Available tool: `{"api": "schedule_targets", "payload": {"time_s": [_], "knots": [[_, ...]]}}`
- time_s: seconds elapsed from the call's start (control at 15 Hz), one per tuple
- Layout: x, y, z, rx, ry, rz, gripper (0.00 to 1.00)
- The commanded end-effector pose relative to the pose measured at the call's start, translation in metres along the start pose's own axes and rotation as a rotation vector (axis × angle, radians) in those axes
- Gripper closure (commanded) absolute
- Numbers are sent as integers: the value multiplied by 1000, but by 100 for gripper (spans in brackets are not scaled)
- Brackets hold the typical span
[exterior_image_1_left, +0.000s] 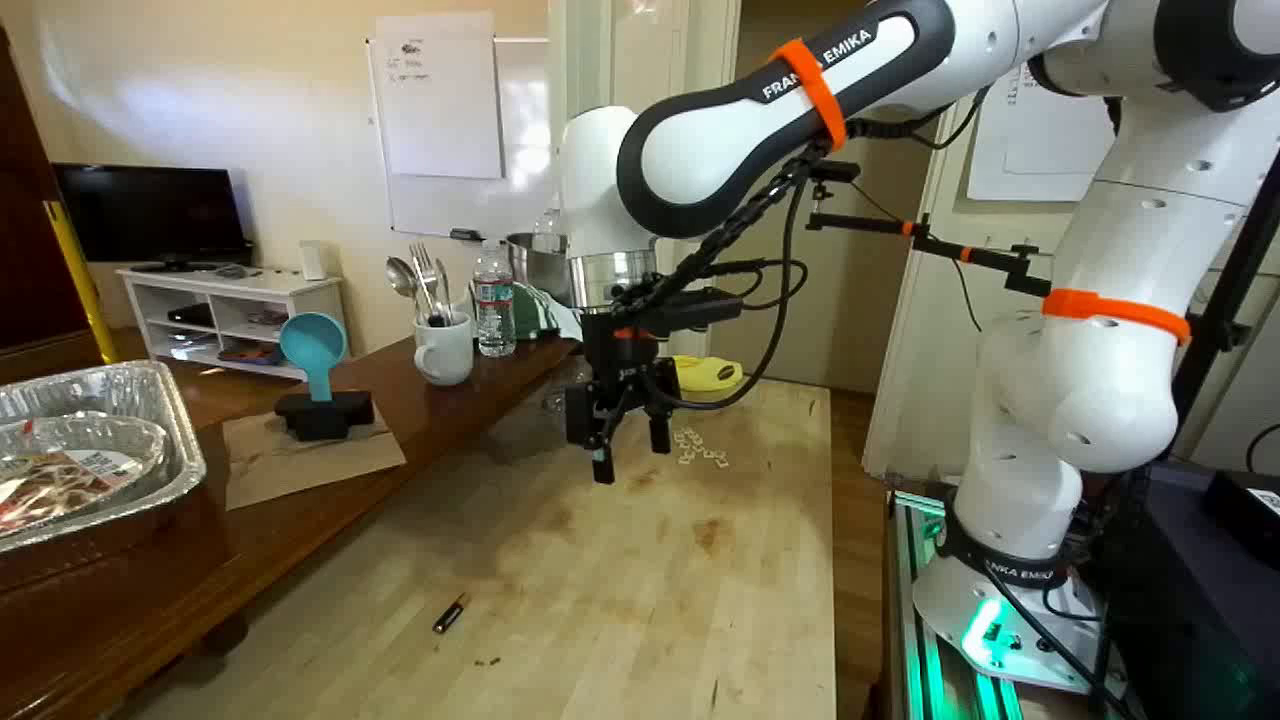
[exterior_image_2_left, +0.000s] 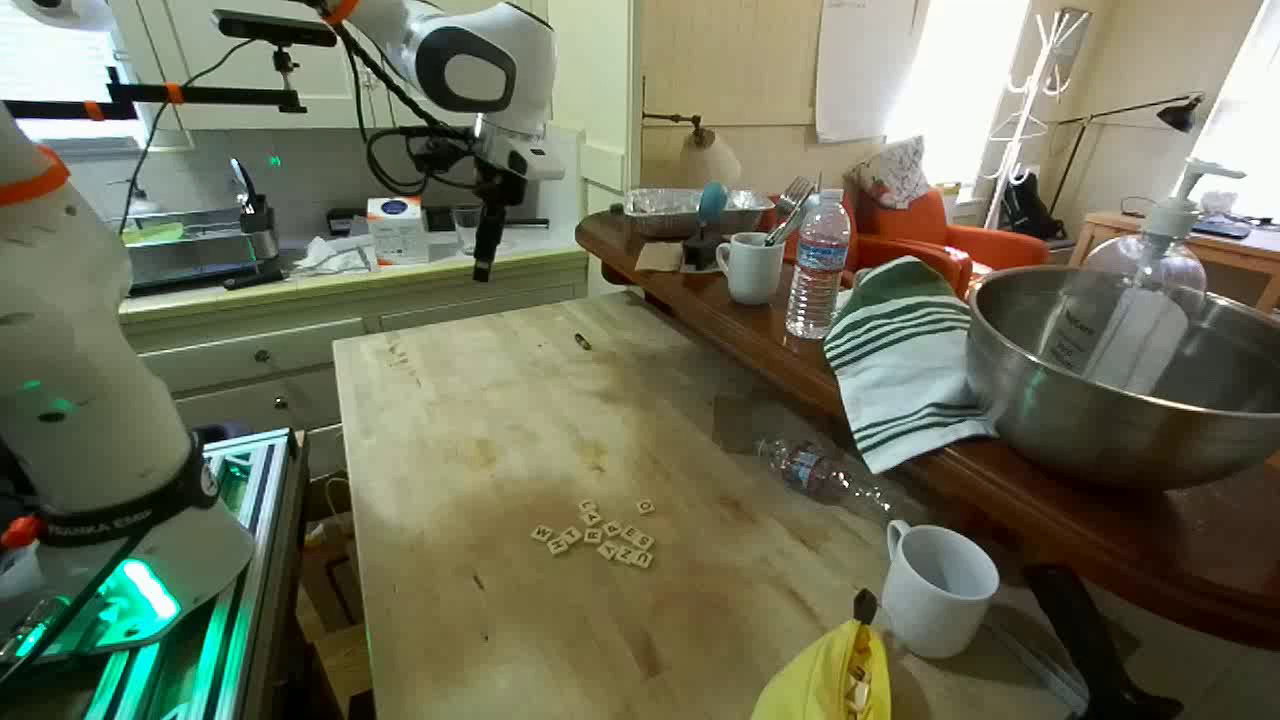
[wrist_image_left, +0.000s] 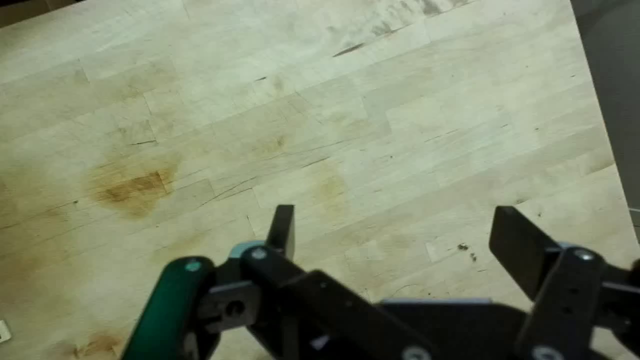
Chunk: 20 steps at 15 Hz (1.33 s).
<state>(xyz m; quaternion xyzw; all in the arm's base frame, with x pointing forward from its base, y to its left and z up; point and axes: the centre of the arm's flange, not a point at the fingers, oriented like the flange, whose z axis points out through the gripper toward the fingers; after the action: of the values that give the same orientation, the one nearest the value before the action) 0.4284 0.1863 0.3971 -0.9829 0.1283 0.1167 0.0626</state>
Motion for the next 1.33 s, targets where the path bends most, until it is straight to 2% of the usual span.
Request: {"api": "schedule_targets", "payload": {"time_s": [0.0,0.4,0.87,1.07,1.27], "knots": [[0,0,0,0,0,0,0],[0,0,0,0,0,0,0],[55,78,15,20,93,239,0],[76,104,26,55,123,241,0],[84,125,39,55,150,204,0]]}}
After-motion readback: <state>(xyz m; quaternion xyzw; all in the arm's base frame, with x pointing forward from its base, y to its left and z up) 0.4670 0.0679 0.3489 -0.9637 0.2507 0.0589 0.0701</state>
